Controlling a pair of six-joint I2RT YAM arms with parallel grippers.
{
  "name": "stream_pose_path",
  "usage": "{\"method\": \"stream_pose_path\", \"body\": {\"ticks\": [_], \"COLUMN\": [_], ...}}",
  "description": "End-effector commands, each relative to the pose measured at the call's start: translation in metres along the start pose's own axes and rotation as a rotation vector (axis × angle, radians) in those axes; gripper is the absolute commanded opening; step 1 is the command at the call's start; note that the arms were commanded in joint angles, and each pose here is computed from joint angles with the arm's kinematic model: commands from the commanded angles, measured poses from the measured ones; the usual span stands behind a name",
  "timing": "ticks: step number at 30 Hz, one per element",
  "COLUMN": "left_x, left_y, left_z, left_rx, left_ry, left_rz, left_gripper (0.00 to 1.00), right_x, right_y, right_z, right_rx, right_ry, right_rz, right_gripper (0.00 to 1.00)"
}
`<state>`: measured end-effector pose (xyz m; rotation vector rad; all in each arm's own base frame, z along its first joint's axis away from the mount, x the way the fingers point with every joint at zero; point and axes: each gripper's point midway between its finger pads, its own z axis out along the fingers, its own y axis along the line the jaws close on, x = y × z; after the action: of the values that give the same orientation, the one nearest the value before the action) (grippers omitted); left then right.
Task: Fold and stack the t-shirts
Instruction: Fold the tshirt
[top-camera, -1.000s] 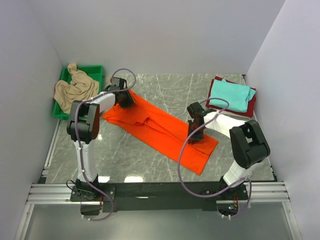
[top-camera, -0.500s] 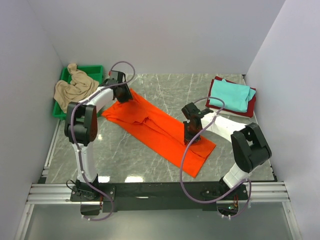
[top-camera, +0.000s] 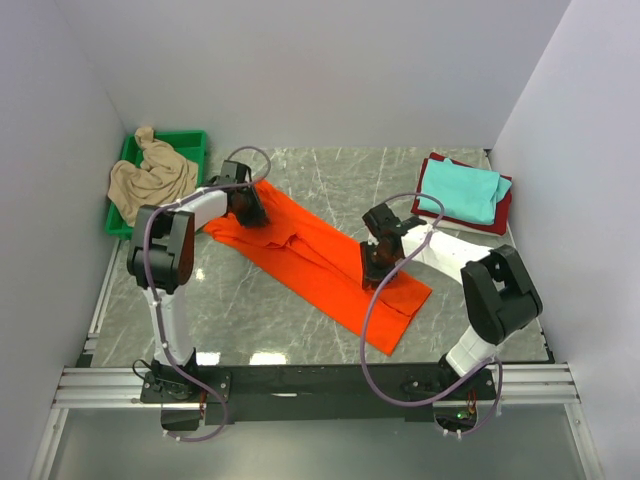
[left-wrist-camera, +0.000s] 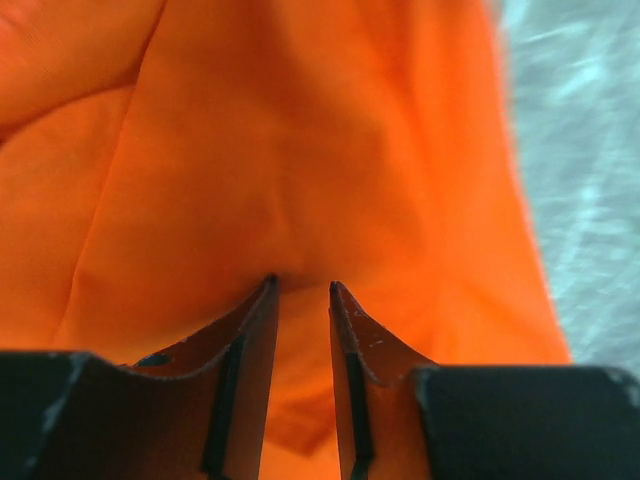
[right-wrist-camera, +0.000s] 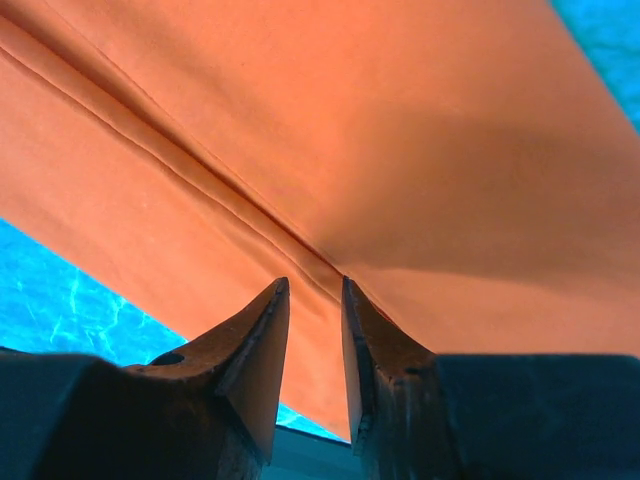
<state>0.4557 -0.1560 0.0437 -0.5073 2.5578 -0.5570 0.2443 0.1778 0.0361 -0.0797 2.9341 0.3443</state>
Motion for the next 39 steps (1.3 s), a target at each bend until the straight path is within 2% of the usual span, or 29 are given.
{"method": "stream_pose_path", "body": {"ticks": [1,12,19,26,39], "left_x": [0.013,0.003,-0.011,-0.019,-0.029], "left_y": [0.001,0.008,0.003,-0.003,-0.047], "left_z": [0.015,0.042,0.065,0.088,0.113], "left_rx": [0.017,-0.031,-0.029,0.008,0.234], "left_ry": [0.054,0.075,0.086,0.094,0.095], "left_rz": [-0.004,0.057,0.103,0.141,0.226], "left_gripper": [0.33,0.32,0.31,0.31,0.35], "right_x": [0.004,0.0,0.017,0.039,0.047], "right_y": [0.004,-0.008,-0.001,0.038,0.101], "right_z": [0.009,0.025,0.036,0.038,0.042], "right_rx": [-0.028,0.06,0.073,-0.055,-0.165], "right_ry": [0.025,0.048,0.104,0.166,0.216], "right_rz": [-0.029,-0.049,-0.075,-0.059,-0.078], "right_gripper": [0.35,0.36,0.35,0.35,0.35]}}
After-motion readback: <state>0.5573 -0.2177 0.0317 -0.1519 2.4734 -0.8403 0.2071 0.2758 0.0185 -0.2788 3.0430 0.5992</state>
